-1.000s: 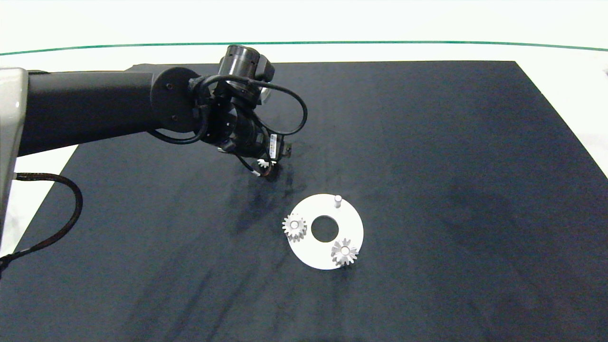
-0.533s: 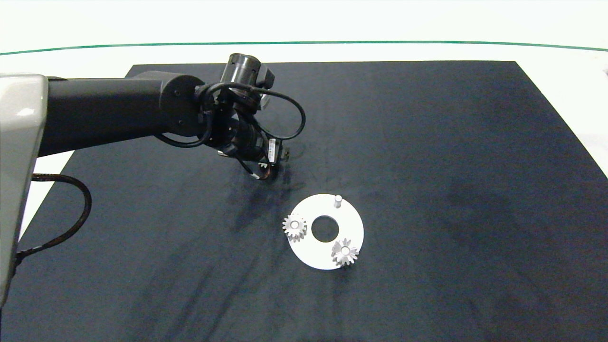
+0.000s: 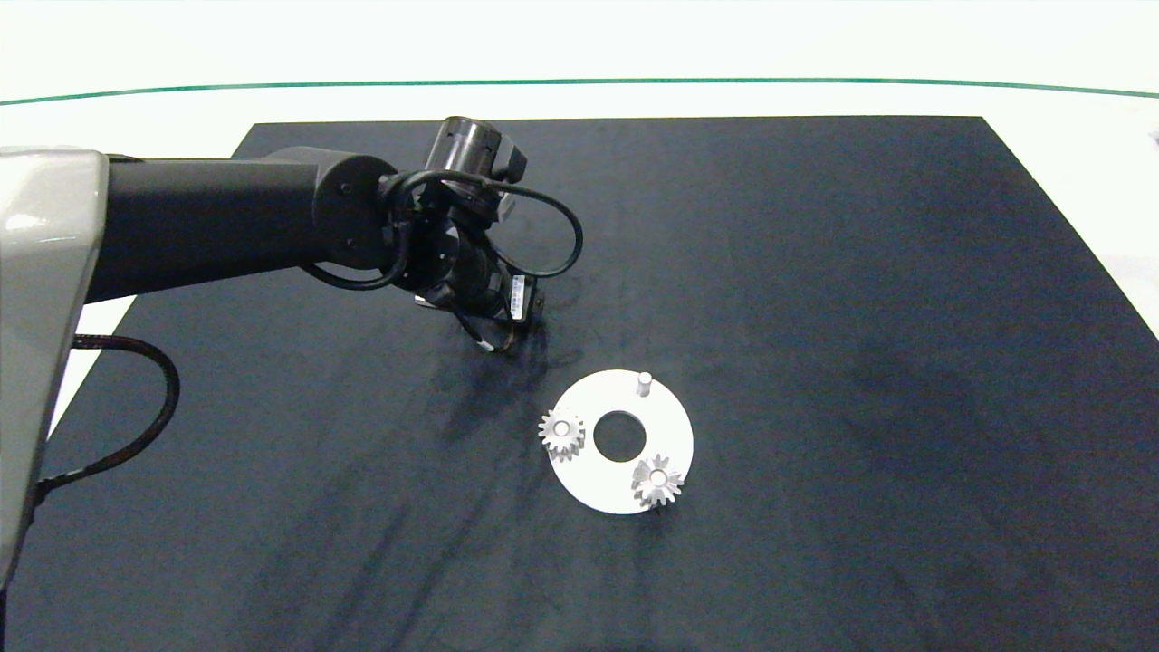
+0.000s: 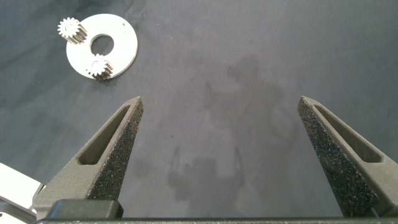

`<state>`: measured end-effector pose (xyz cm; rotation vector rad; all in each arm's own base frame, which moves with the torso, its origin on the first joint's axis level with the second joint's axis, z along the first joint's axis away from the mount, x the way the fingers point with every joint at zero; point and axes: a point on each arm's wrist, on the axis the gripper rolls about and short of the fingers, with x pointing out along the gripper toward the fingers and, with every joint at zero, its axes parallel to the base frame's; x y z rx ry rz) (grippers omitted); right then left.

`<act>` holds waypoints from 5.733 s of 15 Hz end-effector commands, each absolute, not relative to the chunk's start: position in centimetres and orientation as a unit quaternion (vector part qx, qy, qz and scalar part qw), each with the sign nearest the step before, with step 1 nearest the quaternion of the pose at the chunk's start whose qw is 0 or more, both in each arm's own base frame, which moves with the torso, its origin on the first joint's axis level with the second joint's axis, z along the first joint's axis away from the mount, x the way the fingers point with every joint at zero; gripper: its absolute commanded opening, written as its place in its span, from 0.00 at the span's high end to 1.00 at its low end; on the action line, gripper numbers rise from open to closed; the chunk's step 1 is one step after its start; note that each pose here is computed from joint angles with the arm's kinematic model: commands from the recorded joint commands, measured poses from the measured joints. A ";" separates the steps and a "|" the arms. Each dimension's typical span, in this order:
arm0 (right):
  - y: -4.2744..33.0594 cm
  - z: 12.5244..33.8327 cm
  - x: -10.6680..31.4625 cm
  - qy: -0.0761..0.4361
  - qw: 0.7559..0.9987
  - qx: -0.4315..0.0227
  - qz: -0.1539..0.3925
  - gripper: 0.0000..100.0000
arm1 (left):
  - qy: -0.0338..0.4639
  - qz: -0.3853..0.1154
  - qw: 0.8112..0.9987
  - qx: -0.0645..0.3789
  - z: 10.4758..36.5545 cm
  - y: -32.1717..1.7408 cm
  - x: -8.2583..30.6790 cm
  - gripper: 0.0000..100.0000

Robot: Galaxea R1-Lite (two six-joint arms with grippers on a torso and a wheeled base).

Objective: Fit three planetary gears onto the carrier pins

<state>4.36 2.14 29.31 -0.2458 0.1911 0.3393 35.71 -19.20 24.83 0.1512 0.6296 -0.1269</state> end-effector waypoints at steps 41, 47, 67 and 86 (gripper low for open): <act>2.1 29.1 4.4 0.098 0.973 -0.124 0.168 0.00 | 0.237 -0.173 0.941 0.170 24.9 -29.6 23.5 0.81; 2.1 29.1 4.4 0.098 0.973 -0.124 0.168 0.00 | 0.212 -0.195 0.939 0.188 24.8 -31.1 23.2 0.81; 2.1 29.1 4.3 0.097 0.973 -0.124 0.168 0.00 | 0.243 -0.183 0.929 0.213 22.6 -31.1 24.1 0.81; 2.1 29.1 4.3 0.097 0.973 -0.124 0.168 0.00 | 0.237 -0.184 0.931 0.206 22.4 -32.2 24.8 0.81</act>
